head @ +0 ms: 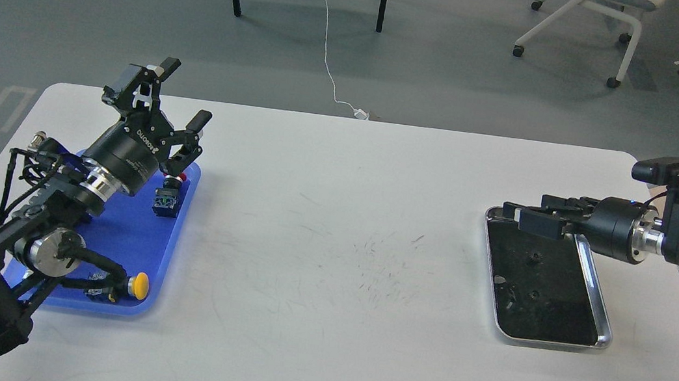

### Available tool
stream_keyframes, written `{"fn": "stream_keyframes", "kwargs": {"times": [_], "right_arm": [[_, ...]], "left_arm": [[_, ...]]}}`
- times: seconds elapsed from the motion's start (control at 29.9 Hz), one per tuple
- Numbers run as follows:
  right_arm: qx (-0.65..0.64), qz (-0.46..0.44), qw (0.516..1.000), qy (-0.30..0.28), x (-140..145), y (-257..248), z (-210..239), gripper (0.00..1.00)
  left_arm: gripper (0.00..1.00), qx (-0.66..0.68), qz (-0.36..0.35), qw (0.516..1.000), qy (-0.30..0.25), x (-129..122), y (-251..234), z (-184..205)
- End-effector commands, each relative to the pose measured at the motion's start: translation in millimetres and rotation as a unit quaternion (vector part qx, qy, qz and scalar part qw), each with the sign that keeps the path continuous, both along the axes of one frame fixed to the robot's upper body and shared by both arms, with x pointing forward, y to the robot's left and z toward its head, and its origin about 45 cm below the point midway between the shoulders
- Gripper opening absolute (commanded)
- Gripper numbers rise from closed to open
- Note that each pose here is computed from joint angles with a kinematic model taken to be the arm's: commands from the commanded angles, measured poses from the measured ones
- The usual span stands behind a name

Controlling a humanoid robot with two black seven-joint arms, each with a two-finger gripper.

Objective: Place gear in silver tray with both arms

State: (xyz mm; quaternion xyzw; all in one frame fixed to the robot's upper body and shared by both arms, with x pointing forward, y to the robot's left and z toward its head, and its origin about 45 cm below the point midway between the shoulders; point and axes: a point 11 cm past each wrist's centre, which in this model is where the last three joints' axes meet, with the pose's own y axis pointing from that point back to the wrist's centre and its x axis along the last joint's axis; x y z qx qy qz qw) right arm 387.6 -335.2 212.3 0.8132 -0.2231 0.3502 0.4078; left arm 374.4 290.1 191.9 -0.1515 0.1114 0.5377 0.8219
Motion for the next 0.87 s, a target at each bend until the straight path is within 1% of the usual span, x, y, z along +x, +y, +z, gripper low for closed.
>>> {"fn": "stream_keyframes", "kwargs": {"times": [0.0, 0.03, 0.13, 0.23, 0.37, 0.43, 0.5, 0.74, 0.84], "right_arm": [[0.162, -0.112, 0.980, 0.003, 10.1, 6.4, 3.9, 0.97], [0.202, -0.136, 0.970, 0.006, 11.9, 11.4, 2.2, 0.98], [0.342, -0.217, 0.914, 0.019, 19.0, 36.8, -7.2, 0.99], [0.441, -0.297, 0.846, 0.026, 21.8, 46.4, -16.7, 0.99], [0.548, -0.356, 0.755, 0.059, 25.6, 63.6, -22.8, 0.99], [0.578, -0.378, 0.720, 0.071, 26.0, 64.6, -25.5, 0.99], [0.588, -0.383, 0.708, 0.080, 23.5, 68.5, -29.5, 0.99], [0.591, -0.370, 0.710, 0.101, 16.3, 85.7, -34.8, 0.99], [0.597, -0.360, 0.709, 0.109, 13.7, 94.1, -31.4, 0.99]], "left_arm": [[0.99, 0.000, 0.001, 1.000, 0.001, -0.9, -0.1, -1.3], [0.99, -0.002, 0.003, 1.000, 0.000, -0.6, -0.5, -1.0], [0.99, -0.014, 0.005, 1.000, 0.003, -2.0, -7.0, -5.0], [0.99, -0.025, 0.010, 1.000, 0.014, -8.3, -10.0, -14.7], [0.99, -0.045, 0.012, 0.999, 0.017, -9.5, -18.4, -18.1], [0.99, -0.057, 0.023, 0.998, 0.022, -11.1, -14.1, -20.4], [0.99, -0.061, 0.030, 0.997, 0.033, -11.1, -10.8, -22.9], [0.99, -0.089, 0.063, 0.993, 0.053, -24.2, 1.6, -38.4], [0.99, -0.097, 0.052, 0.992, 0.053, -28.1, -2.0, -41.0]]}}
